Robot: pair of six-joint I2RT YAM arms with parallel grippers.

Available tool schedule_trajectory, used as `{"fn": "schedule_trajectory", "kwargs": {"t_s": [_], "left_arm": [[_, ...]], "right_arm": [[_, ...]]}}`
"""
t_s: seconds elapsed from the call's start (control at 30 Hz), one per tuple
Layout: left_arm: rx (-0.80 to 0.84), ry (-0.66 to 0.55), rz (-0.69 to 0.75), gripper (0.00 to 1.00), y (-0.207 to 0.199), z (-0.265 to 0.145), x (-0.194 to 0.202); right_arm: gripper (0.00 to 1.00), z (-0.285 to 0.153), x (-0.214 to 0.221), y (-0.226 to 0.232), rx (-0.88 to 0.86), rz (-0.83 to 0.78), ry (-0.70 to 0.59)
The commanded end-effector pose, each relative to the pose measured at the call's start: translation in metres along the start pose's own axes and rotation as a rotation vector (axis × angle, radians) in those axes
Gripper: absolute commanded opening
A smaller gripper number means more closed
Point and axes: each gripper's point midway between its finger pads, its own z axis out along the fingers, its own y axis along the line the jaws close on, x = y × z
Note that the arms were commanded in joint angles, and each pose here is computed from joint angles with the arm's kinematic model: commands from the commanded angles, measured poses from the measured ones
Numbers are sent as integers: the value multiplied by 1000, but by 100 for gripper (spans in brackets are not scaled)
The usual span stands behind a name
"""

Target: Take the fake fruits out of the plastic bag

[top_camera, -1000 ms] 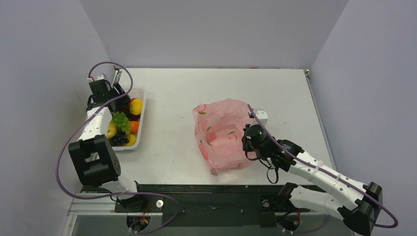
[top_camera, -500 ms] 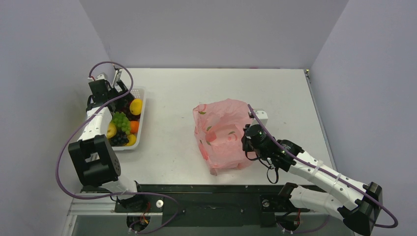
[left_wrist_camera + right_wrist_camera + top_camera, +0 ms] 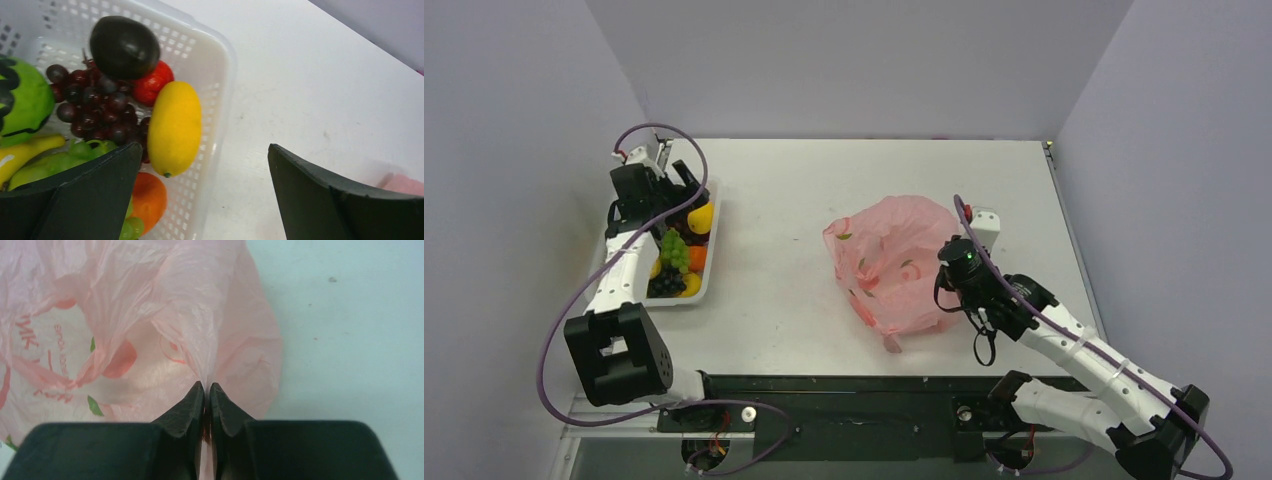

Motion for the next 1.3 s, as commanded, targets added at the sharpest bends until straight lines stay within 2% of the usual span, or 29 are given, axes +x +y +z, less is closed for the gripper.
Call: {"fn": "schedule_trajectory", "kwargs": {"t_s": [0.0, 0.07, 0.1, 0.17, 0.23, 0.3, 0.5, 0.73, 0.9, 1.07, 1.27], "left_arm": [[163, -102, 142, 97, -62, -27, -16], [212, -100, 196, 97, -87, -39, -7], [221, -95, 211, 97, -93, -43, -3], [289, -102, 216, 97, -116, -60, 0], [386, -100, 190, 97, -142, -82, 8], [455, -100, 145, 97, -156, -104, 12], [623, -214, 81, 97, -182, -194, -10], [653, -428, 88, 97, -183, -298, -52], [700, -620, 92, 97, -183, -368, -79], [727, -727, 100, 97, -183, -410, -92], [701, -793, 89, 97, -173, -427, -96]], "right_arm": [[11, -11, -34, -35, 102, 72, -93], [23, -16, -41, -40, 95, 76, -107], [36, -19, -45, -40, 85, 77, -115], [52, -26, -53, -43, 74, 65, -140], [61, -35, -62, -45, 62, 71, -170], [66, -45, -72, -47, 49, 81, -205], [70, -81, -109, -56, 18, 95, -311], [72, -137, -156, -84, 41, 117, -485], [78, -179, -173, -111, 51, 127, -610], [84, -210, -175, -136, 62, 169, -707], [84, -236, -173, -157, 40, 264, -810]]}}
